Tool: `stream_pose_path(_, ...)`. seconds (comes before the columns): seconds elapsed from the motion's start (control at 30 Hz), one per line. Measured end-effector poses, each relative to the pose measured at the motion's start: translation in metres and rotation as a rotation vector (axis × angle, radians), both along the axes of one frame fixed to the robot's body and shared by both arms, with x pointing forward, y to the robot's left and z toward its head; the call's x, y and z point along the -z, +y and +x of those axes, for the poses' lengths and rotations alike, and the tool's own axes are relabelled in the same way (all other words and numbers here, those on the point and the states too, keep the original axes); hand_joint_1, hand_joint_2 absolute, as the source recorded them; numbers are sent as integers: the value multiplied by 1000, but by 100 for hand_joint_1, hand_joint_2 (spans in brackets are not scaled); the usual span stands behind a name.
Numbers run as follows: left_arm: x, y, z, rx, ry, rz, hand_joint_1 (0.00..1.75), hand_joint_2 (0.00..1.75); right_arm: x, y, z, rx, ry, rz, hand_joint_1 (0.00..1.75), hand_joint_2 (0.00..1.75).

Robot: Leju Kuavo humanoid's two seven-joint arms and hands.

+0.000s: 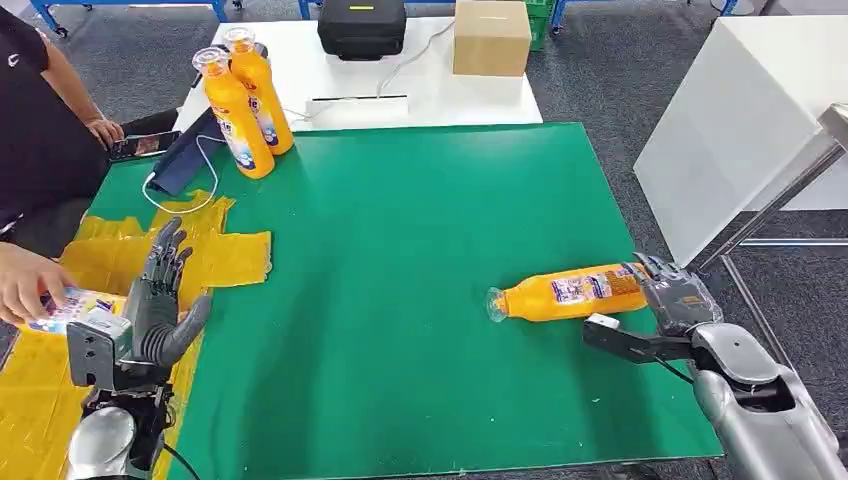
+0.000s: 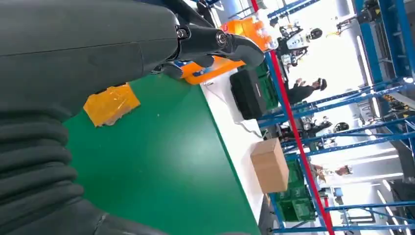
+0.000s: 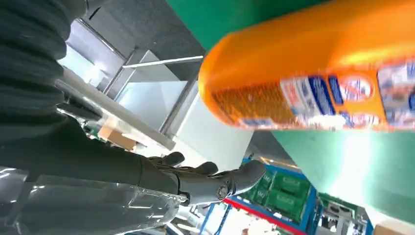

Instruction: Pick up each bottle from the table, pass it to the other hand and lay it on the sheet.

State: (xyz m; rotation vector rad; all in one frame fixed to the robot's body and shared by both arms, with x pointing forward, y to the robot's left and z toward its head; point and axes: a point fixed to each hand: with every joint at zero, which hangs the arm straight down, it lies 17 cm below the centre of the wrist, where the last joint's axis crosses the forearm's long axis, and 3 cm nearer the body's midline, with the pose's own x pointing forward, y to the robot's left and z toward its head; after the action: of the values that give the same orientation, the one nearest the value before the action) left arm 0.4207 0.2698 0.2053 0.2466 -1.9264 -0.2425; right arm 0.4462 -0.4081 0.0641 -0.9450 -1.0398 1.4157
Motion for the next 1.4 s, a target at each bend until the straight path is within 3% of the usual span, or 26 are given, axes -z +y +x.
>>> stream_pose_path(0.47, -4, -2, 2, 12, -6, -11, 0, 0, 2, -9, 17, 9, 55, -6, 0, 175)
stream_pose_path(0.77, -15, -5, 7, 30, -29, -19, 0, 0, 30, -16, 25, 16, 142, -47, 0, 175)
stream_pose_path(1.13, -21, -16, 15, 59, -33, -30, 0, 0, 63, 25, 36, -61, 206, -100, 0, 175)
stream_pose_path(1.17, -21, -17, 16, 61, -33, -30, 0, 0, 63, 29, 38, -69, 208, -107, 24, 175)
stream_pose_path(1.2, -21, -17, 16, 62, -34, -31, 0, 0, 64, 31, 39, -74, 211, -111, 173, 175)
stream_pose_path(1.4, -22, -18, 21, 65, -32, -39, 0, 0, 74, 45, 40, -154, 248, -205, 175, 175)
